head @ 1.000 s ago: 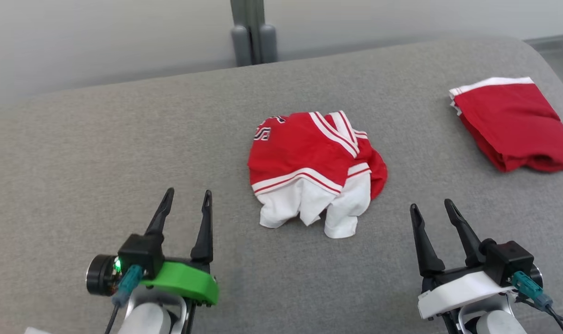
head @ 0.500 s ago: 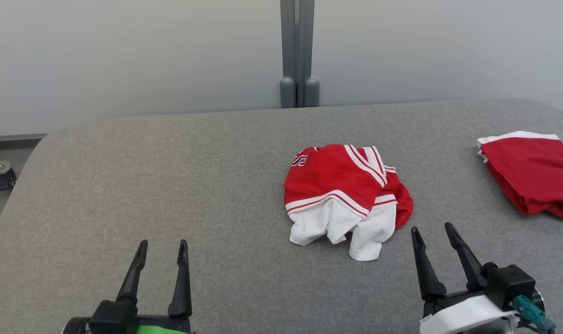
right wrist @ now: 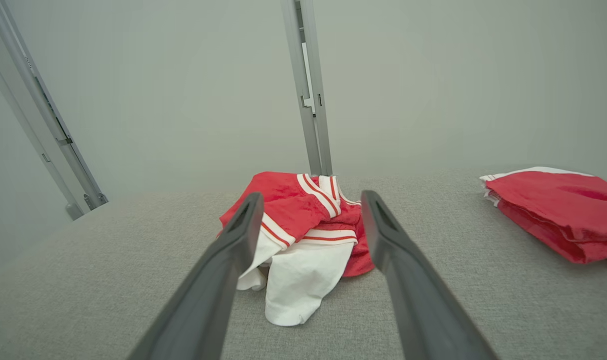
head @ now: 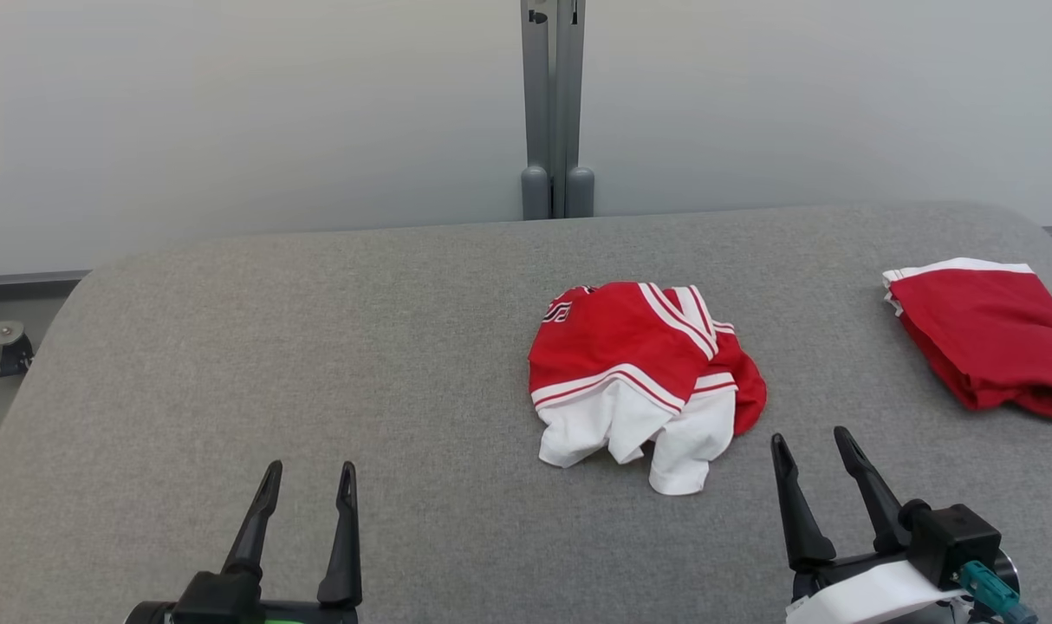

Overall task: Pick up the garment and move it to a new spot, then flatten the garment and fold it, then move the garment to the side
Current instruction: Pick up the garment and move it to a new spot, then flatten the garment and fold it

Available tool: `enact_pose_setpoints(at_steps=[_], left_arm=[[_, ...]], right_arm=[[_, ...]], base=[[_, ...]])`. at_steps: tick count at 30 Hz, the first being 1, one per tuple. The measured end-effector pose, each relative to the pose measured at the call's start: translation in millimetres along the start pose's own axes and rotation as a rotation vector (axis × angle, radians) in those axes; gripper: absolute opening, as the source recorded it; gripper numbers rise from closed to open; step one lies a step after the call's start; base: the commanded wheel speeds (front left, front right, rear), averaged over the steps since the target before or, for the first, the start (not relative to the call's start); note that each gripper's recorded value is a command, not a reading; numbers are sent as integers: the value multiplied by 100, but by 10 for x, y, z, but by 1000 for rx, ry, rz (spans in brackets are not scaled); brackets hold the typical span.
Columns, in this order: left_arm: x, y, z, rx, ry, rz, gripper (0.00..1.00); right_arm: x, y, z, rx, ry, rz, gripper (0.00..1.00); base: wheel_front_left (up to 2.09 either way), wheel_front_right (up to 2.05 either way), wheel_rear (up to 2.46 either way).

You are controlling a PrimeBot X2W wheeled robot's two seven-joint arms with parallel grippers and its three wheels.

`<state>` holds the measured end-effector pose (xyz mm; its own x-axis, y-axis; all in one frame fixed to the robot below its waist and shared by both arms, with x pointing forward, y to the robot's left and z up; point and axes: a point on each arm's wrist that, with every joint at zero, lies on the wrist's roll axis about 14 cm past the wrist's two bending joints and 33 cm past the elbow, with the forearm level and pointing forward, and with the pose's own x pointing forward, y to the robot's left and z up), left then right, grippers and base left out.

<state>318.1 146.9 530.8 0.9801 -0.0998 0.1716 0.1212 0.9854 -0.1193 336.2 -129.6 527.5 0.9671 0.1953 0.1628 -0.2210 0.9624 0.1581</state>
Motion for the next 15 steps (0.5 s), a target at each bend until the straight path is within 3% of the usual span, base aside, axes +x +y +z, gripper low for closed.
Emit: enact_pose_setpoints(at_steps=[15], left_arm=[[-38, -23, -40, -12, 13, 2, 100]], right_arm=[[6, 16, -10, 0, 3, 5, 100]], base=[[0, 0, 0]])
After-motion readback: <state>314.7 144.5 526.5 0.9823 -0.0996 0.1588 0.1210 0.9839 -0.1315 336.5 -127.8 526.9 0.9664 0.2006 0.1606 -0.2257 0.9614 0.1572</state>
